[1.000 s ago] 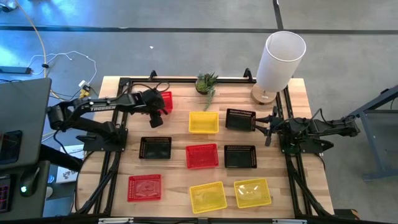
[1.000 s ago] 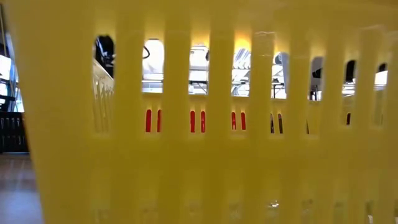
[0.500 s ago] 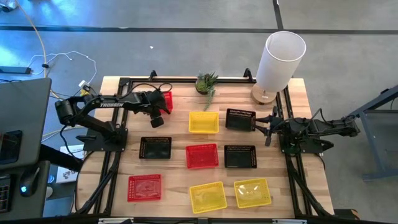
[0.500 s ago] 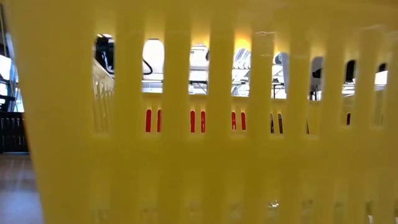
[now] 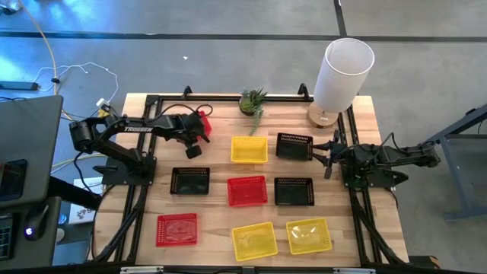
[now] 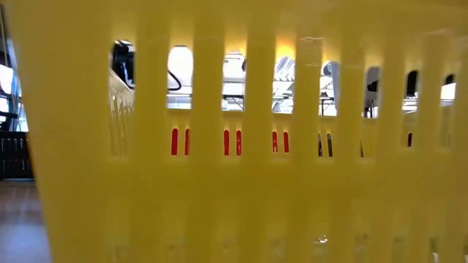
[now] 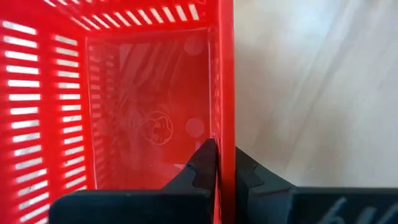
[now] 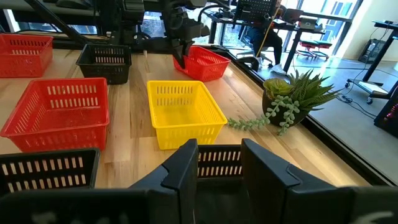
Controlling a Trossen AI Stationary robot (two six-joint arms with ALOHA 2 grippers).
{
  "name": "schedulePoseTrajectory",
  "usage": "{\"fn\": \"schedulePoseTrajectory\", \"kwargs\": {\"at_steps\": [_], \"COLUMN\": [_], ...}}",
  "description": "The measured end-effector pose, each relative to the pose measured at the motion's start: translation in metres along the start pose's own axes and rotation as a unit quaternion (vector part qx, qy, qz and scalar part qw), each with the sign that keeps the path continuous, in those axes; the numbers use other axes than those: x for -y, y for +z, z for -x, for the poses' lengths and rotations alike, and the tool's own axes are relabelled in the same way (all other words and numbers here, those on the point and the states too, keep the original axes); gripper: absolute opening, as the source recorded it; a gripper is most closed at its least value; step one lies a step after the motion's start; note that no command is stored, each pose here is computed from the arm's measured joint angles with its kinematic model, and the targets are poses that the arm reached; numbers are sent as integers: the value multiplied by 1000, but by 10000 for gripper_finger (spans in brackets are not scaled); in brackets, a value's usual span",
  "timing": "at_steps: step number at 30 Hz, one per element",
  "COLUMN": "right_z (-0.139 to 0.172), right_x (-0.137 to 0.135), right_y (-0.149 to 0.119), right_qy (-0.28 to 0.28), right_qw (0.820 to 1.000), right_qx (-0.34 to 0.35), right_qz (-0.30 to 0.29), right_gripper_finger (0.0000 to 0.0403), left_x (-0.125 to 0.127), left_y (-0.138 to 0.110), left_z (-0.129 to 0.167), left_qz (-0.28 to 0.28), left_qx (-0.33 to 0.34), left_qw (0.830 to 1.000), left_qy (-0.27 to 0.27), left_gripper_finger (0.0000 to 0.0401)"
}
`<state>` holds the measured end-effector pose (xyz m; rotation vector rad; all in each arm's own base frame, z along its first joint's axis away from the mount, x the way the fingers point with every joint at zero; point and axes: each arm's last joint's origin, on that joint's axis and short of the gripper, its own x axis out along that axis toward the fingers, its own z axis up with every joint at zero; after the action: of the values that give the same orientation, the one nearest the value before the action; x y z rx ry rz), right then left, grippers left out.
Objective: Stack baskets by color
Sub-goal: Stack the top red bin on the middle red bin
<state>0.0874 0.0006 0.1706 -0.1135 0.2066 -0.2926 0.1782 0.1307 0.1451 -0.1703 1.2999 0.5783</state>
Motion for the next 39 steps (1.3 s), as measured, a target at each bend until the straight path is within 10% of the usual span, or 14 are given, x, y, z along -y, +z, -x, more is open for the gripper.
{"fn": "schedulePoseTrajectory", "kwargs": {"at_steps": [21, 39], "right_z": [0, 0], "right_x": [0, 0], "right_y": [0, -1], "right_qy": [0, 0], "right_qw": [1000, 1000], "right_qx": [-1, -4], "right_qz": [0, 2], "right_gripper_finger": [110, 110], "left_x": [75, 157], "left_y": [23, 30], "left_z": [84, 167], "left_qz": [2, 21], "left_qx": [108, 281], "left_qw": [994, 949], "left_qy": [-26, -141], "left_gripper_finger": [0, 0]}}
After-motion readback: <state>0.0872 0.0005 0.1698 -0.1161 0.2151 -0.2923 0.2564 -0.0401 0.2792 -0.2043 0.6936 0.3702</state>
